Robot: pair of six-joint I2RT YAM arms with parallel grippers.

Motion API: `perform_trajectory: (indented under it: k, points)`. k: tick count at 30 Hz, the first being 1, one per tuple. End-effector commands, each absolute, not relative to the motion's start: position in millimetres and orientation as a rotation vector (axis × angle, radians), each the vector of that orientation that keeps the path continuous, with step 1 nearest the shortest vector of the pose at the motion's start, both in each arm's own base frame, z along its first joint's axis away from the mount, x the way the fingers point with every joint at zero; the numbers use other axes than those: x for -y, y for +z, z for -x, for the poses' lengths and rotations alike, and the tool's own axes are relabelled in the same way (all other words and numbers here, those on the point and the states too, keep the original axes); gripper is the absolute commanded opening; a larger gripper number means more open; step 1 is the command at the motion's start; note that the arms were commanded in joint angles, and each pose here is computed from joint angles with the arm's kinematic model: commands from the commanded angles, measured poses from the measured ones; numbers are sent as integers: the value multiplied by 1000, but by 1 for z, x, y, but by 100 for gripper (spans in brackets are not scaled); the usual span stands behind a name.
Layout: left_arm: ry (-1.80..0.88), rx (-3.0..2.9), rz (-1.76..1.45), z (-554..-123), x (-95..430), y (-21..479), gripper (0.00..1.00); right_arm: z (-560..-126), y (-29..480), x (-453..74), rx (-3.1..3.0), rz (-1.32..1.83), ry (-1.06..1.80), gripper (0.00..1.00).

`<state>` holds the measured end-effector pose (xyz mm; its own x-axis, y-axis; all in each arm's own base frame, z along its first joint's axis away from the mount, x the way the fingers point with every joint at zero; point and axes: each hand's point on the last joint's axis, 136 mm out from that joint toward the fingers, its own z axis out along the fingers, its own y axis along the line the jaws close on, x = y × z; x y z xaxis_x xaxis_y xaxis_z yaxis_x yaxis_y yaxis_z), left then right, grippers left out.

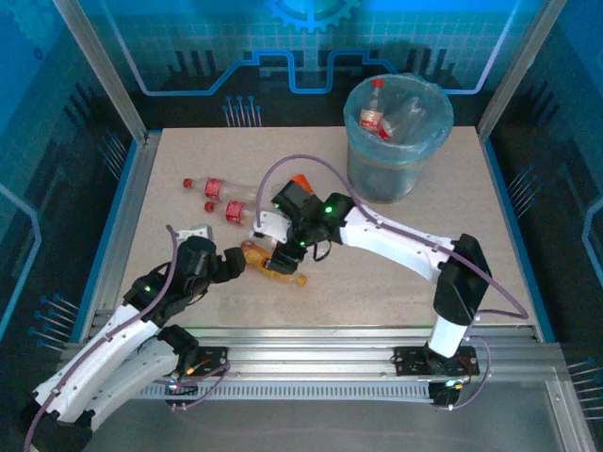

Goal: Put the plastic bottles in the bin

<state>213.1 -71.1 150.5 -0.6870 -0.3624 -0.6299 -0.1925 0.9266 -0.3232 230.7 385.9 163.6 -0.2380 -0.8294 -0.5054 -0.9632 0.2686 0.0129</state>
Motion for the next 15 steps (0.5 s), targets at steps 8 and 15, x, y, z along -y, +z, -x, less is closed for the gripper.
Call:
perform_trajectory:
  k: [8,15]
  points:
    - [-103,-2267,782,-168,5,129,90,-252,108,-439,-2502,1430,375,78]
    - [-149,-2211,832,-164,1,130,90,-265,77,-460,-2553,1403,296,79]
